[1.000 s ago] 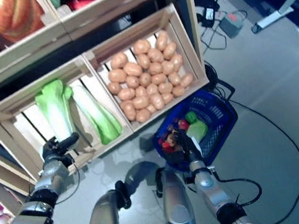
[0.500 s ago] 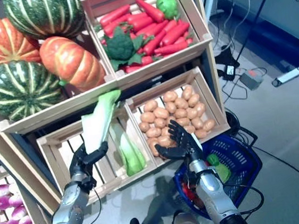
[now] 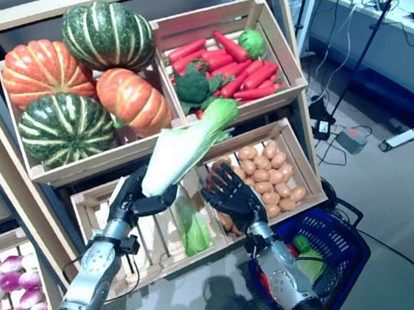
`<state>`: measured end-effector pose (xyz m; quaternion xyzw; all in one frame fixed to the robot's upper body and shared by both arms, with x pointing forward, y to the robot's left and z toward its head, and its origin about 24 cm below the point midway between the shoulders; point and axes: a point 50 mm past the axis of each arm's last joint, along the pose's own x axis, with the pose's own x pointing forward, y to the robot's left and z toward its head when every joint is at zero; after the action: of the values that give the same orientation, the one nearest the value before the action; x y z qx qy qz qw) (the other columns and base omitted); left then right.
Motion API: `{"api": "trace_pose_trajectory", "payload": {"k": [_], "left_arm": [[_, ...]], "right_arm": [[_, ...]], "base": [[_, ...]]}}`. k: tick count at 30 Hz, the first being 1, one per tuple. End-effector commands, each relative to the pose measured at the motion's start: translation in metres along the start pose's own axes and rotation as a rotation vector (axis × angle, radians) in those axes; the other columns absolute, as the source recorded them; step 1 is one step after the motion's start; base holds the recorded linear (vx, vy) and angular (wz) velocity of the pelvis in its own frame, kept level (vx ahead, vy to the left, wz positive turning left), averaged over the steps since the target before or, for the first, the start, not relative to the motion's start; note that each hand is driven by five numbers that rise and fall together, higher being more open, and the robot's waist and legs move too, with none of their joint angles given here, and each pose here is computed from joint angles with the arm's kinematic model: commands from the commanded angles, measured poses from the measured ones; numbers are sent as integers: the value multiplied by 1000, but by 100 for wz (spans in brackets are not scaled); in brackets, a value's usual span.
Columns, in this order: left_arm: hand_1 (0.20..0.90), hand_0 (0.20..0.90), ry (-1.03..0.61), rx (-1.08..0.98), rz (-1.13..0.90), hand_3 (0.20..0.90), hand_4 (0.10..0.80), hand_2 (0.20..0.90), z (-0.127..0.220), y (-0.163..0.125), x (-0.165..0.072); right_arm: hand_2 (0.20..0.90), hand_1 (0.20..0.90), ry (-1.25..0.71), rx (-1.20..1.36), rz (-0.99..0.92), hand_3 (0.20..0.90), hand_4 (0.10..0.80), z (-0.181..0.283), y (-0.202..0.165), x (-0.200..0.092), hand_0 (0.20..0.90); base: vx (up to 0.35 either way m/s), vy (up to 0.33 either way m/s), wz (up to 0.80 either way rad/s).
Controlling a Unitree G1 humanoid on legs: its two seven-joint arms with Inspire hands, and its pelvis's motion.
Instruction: Put vegetables into the basket
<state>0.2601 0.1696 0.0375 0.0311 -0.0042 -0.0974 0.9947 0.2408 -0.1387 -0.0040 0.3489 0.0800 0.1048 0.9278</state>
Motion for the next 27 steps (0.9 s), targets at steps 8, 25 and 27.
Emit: {"api": "trace_pose_trajectory", "payload": {"k": [8,25,27], "left_arm": [[300,300,-438,137,-99,300,400,300,82,-10,22],[300,300,-456,304,-151,300,400,300,89,-11,29],[300,300,-451,343,-166,300,400,300,86,-15,31]], "right_arm": [[900,900,-160,274,242,900,800,16,38,19,900],[900,900,-494,347,747,900,800,91,91,14,900],[900,900,-527,338,809,900,800,103,102,14,900]], "base": [[14,-1,-5],[-1,-1,-1],[-16,-6,-9]]}}
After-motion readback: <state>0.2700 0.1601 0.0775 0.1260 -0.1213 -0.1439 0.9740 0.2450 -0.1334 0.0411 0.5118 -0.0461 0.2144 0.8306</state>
